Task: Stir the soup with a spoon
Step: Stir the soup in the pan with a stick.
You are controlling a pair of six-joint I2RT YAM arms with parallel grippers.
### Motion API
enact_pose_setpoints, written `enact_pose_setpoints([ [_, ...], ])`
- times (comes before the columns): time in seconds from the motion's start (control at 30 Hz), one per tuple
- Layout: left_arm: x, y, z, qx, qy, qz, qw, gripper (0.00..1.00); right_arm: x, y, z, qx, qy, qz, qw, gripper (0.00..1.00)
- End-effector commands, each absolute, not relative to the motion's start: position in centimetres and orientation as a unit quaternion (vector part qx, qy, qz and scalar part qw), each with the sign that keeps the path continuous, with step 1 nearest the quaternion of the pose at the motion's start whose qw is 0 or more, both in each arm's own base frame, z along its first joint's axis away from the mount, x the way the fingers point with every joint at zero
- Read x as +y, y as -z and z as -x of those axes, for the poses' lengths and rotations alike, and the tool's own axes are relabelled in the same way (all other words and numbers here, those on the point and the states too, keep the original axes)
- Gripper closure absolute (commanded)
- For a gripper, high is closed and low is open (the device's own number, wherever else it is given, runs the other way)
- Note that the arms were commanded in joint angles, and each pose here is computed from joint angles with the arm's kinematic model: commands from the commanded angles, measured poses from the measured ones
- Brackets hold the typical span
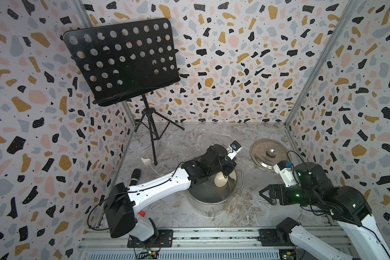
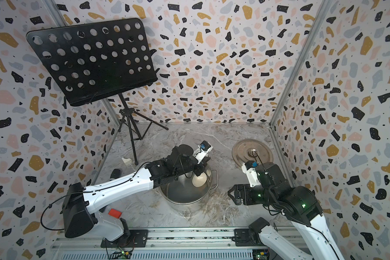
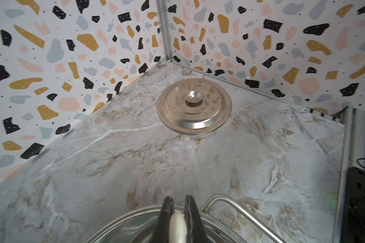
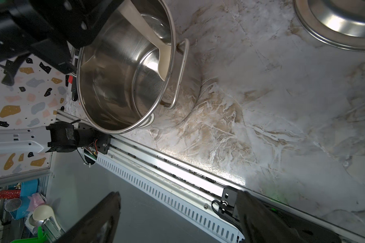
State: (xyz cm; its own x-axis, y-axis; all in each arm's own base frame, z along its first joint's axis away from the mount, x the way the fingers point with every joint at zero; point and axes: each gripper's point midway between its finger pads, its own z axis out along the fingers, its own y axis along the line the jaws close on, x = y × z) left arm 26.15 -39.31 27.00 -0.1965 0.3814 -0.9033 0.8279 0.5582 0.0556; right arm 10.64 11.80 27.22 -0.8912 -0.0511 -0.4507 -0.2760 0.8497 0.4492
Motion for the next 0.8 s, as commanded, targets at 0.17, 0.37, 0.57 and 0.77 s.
enact_pose_setpoints([
  [0.17,-36.8,-28.5,-18.0,0.682,0.332,-0.471,0.450,1.00,11.1,-28.1,-10.6,0.936,-0.250,0.082,0.234,0.10],
  [0.37,-33.1,-26.6,-14.4,0.678,0.340,-0.503,0.414,1.00,11.3,-27.8,-10.8,0.938,-0.247,0.087,0.228,0.10],
  [0.57,-29.1,-25.0,-15.2,0.710,0.298,-0.470,0.432,1.00,12.0,-28.0,-11.3,0.936,-0.255,0.096,0.224,0.10],
  [0.77,-26.2,-25.7,-19.0,0.733,0.265,-0.404,0.480,1.00,12.8,-28.2,-11.9,0.934,-0.263,0.099,0.220,0.10],
])
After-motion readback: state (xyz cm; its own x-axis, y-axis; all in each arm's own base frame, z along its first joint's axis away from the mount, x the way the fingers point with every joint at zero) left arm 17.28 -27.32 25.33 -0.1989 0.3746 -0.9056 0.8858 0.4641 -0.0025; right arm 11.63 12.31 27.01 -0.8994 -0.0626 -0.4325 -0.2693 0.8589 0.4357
